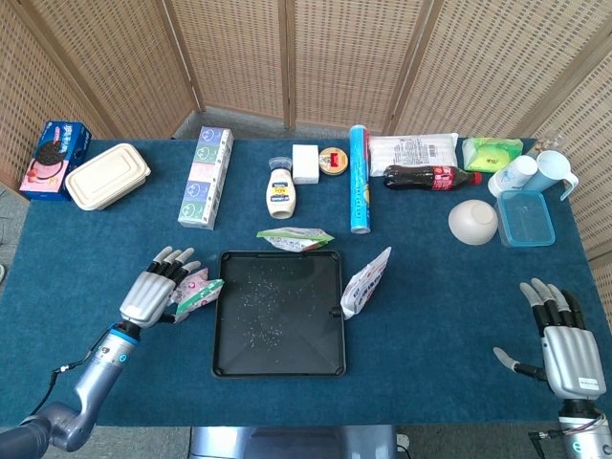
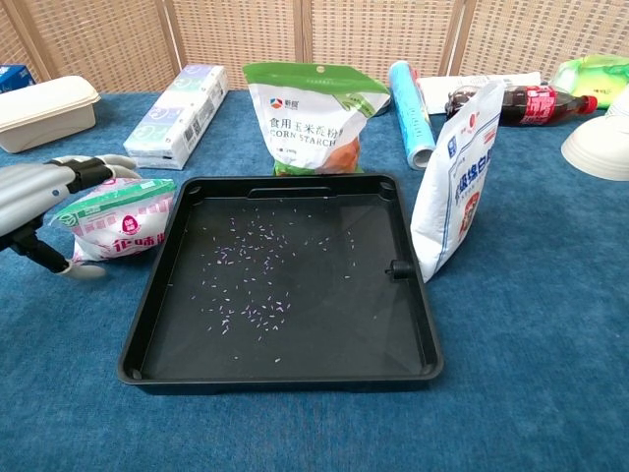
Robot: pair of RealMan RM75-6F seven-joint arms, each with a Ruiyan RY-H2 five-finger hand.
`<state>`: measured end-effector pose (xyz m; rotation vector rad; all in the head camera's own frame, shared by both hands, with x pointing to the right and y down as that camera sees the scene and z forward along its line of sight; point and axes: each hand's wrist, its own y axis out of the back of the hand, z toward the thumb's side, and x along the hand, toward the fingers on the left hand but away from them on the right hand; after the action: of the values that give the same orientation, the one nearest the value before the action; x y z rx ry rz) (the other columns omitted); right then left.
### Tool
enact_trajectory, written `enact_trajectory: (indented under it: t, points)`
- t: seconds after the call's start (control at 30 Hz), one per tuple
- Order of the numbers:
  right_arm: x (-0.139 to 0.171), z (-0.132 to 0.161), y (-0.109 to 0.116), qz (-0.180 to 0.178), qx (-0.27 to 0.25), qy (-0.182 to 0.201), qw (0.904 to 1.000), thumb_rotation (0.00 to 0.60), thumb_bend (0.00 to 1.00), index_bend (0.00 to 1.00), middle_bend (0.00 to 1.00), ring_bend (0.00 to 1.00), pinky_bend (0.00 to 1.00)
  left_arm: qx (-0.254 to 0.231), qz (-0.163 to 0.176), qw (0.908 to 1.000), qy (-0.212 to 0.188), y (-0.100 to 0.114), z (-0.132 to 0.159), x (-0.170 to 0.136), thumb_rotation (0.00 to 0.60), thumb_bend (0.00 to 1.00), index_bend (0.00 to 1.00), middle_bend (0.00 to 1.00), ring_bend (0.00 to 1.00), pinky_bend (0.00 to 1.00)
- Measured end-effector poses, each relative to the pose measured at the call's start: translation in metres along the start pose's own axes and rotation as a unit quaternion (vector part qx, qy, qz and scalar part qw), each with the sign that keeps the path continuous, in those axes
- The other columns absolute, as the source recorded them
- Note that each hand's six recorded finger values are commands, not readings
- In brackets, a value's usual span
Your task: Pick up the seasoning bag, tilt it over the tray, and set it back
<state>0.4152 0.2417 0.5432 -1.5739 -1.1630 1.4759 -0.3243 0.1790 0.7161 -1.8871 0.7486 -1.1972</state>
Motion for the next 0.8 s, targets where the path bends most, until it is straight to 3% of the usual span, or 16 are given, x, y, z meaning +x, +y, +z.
enact_trajectory:
  t: [0.17, 0.47, 0.8]
  points:
    - [0.0, 0.0, 0.0, 0.002, -0.003, 0.001, 1.0, 0.466, 0.0, 0.0, 0.0, 0.04, 0.02, -0.002, 0.01, 0.9999, 0.006, -0.005, 0.004, 0.006, 0.6, 0.2, 0.33, 0.17, 0.17, 0.23]
    - [0.0, 0.001, 0.0, 0.006, -0.01, 0.005, 0.9999, 0.465, 0.0, 0.0, 0.0, 0.04, 0.02, -0.001, 0.043, 0.9989, 0.016, -0.001, 0.008, 0.02, 0.6, 0.27, 0.57, 0.42, 0.38, 0.36]
    - [0.001, 0.0, 0.002, 0.006, -0.012, 0.004, 0.9999, 0.461, 0.0, 0.0, 0.0, 0.04, 0.02, -0.004, 0.054, 0.9985, 0.001, 0.002, 0.012, 0.017, 0.6, 0.32, 0.69, 0.52, 0.48, 0.43]
